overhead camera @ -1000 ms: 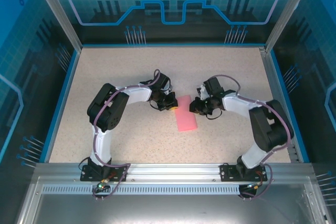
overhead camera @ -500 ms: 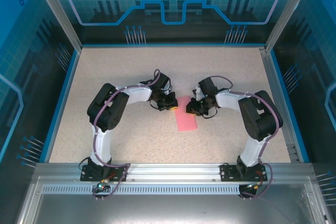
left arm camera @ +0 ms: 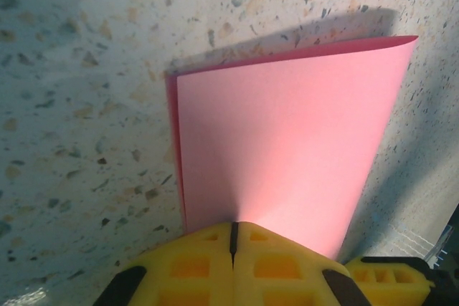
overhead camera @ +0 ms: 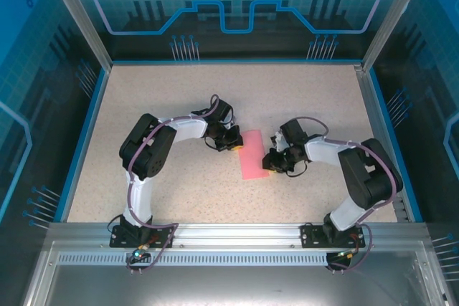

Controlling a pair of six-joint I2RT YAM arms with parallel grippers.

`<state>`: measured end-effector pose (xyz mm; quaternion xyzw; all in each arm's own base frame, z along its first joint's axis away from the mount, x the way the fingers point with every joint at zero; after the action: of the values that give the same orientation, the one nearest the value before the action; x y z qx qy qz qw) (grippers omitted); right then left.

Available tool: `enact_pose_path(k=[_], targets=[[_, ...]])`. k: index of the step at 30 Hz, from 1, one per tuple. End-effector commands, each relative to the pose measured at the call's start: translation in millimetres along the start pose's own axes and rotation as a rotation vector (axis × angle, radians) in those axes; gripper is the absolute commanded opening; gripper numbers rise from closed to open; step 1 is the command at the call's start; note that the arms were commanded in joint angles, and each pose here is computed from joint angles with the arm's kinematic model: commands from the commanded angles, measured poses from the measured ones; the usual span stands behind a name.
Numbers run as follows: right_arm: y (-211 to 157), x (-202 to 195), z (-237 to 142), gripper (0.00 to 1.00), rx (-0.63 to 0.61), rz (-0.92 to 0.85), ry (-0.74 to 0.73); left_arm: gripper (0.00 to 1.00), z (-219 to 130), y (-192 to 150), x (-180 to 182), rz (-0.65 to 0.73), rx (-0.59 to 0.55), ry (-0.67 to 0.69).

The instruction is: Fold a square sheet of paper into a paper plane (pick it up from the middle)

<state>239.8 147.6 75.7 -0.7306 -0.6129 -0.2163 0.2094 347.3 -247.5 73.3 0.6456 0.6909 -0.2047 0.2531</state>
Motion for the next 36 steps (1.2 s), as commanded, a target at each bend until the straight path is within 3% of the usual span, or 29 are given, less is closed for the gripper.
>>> enact_pose_path(k=[1, 10, 16, 28, 36], targets=[[-21, -20, 2, 0.17, 0.071, 0.087, -0.068, 0.03, 30, -37, 56, -0.113, 0.148, 0.252], [-13, -19, 1, 0.16, 0.049, 0.086, -0.102, 0.10, -24, -4, -36, 0.112, 0.012, -0.074], [-11, -18, 2, 0.15, 0.047, 0.088, -0.107, 0.11, -14, -12, -73, 0.195, 0.019, -0.205], [-12, -19, 1, 0.14, 0.044, 0.095, -0.116, 0.08, 36, -14, -72, 0.180, 0.084, -0.131], [-15, -20, 2, 0.15, 0.054, 0.095, -0.116, 0.07, 47, -10, -68, 0.183, 0.087, -0.124]])
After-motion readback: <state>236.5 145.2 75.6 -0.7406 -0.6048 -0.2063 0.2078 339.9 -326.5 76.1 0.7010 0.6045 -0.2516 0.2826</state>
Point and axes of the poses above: each hand's point on the last joint's axis, 136 mm out from that joint toward the fingers, its own z axis out along the fingers, its own x axis along the line the jaws close on, y = z × x, the point moved 8 cm from there along -z, back along the fingers, and after that the axes turned 7 degrees about z, right-handed, at the moved point
